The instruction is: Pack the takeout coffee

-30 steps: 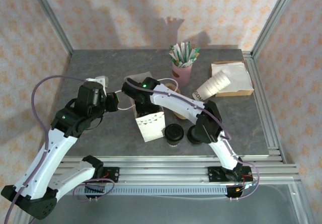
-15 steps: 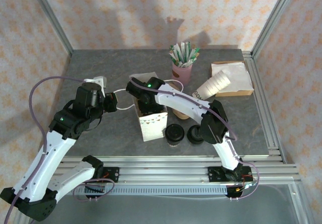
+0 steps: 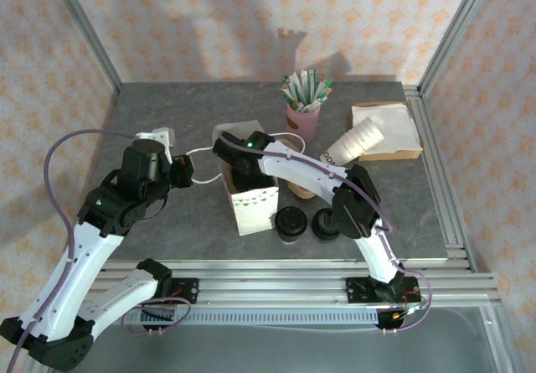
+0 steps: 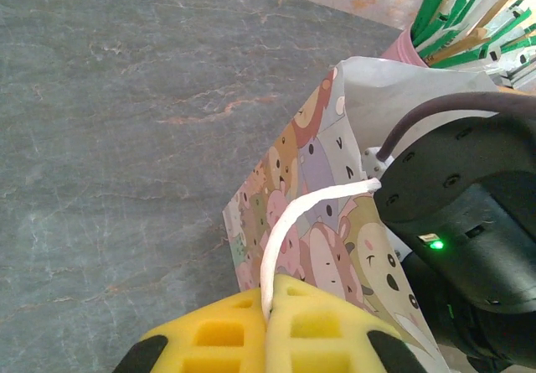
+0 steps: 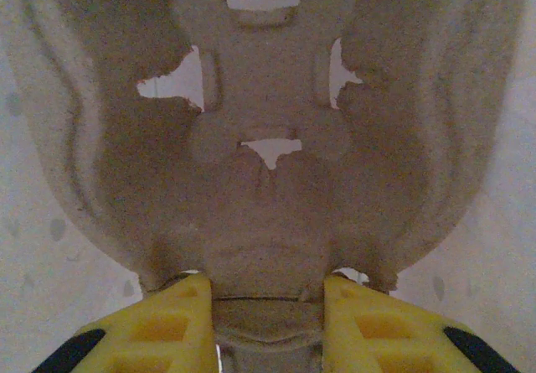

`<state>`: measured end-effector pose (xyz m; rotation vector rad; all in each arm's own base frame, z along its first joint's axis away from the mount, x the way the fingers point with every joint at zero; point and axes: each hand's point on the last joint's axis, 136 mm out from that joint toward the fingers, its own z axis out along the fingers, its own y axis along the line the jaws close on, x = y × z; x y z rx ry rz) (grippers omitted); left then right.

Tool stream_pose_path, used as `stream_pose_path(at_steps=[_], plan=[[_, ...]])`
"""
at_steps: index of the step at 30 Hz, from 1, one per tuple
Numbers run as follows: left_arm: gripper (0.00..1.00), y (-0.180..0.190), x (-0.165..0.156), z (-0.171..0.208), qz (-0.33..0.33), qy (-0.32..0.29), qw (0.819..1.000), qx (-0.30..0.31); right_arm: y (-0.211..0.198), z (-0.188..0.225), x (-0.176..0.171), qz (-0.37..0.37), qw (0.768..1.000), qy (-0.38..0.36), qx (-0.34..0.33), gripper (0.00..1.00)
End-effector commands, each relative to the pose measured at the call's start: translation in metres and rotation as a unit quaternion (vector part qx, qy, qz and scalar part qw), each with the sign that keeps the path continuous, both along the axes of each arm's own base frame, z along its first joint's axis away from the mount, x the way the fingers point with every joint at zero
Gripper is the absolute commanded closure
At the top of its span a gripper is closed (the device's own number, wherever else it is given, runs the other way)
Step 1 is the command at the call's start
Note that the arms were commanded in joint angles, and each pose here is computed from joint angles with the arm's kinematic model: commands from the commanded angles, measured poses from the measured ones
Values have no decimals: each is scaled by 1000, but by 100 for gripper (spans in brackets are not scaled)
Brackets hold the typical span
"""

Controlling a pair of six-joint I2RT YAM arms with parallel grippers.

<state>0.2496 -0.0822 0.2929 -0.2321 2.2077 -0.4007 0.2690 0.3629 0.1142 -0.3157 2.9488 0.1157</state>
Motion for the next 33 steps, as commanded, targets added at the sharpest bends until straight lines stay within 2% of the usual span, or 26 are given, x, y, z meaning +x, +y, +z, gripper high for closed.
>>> stream_pose_path(at_steps=[1,8,21,33], plan=[[100,6,-2,0,14,1,1000,0,0,10,3,-12,1000,-8,28,70],[100,6,-3,0,16,1,1000,-4,-7,2,3,-18,1000,-1,18,70],[100,4,-2,7,14,-8,1000,-12,-14,-41,-2,-11,998,39,-43,70],[100,2,-1,12,13,-13,1000,-22,-15,-74,-5,-5,995,66,-69,70]])
